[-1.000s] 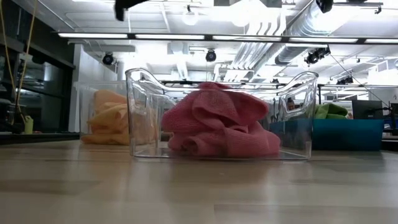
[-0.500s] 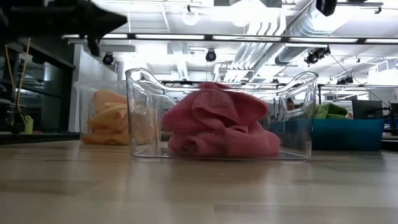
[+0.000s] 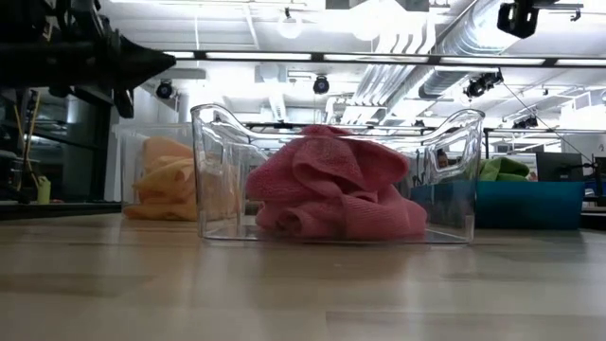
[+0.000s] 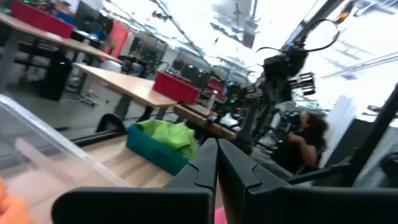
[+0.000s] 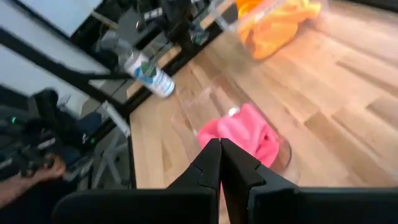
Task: Sort microfiber towel by color & place in baskets
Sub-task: Return to Home Position
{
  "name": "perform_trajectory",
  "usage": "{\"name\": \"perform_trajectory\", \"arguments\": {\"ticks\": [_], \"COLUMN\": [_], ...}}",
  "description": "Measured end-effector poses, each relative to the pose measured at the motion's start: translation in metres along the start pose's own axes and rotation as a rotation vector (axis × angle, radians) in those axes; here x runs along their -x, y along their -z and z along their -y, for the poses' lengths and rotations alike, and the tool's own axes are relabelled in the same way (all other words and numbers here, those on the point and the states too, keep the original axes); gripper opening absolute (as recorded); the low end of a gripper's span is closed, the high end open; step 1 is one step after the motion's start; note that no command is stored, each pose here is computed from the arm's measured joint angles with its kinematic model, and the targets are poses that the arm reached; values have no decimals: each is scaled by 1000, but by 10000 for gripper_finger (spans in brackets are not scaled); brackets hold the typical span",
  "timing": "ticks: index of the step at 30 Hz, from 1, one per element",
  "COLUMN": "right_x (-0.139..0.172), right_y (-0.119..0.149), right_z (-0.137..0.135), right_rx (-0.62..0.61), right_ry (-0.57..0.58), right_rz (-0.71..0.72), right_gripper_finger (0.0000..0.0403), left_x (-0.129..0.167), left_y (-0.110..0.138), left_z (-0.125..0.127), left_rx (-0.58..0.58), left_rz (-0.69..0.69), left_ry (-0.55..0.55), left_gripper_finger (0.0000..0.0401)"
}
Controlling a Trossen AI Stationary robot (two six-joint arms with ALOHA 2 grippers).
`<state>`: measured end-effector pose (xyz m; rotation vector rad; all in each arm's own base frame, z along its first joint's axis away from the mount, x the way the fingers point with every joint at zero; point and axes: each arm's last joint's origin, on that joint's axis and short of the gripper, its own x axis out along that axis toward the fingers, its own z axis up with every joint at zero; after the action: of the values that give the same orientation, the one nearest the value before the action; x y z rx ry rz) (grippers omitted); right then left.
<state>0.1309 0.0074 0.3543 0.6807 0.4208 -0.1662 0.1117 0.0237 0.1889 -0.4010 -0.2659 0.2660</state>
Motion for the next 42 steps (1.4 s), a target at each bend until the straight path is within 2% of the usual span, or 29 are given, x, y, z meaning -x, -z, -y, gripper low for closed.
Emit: {"name": "perform_trajectory", "arguments": {"ticks": [3, 9, 13, 19, 22, 26, 30, 37, 42], "right_x": [7, 31, 41, 15, 3, -4, -13, -34, -39], "right_y": [3, 17, 34, 81, 99, 111, 118, 133, 137], "right_z": [1, 6, 18, 53, 66, 78, 86, 94, 98], "right_rx": [29, 146, 215, 213, 231, 314, 304, 293, 333], "right_ry": [-28, -75, -174, -373, -426, -411, -438, -522, -448], "right_rz": [-29, -103, -17, 155, 222, 291, 368, 488, 484], "right_gripper_finger": [2, 1, 0, 0, 0, 0, 0, 0, 0], "left_x": [1, 1, 1, 1, 1, 4, 11, 21, 21], "left_y": [-1, 0, 1, 2, 2, 1, 0, 13, 13], "left_z": [2, 2, 2, 2, 1, 1, 1, -8, -7], "left_rx": [28, 32, 28, 27, 27, 27, 26, 3, 5], "left_rz": [0, -9, -18, -28, -29, -27, -27, -167, -168], "left_ry": [39, 38, 34, 29, 29, 30, 30, -44, -35], "left_gripper_finger": [0, 0, 0, 0, 0, 0, 0, 0, 0]}}
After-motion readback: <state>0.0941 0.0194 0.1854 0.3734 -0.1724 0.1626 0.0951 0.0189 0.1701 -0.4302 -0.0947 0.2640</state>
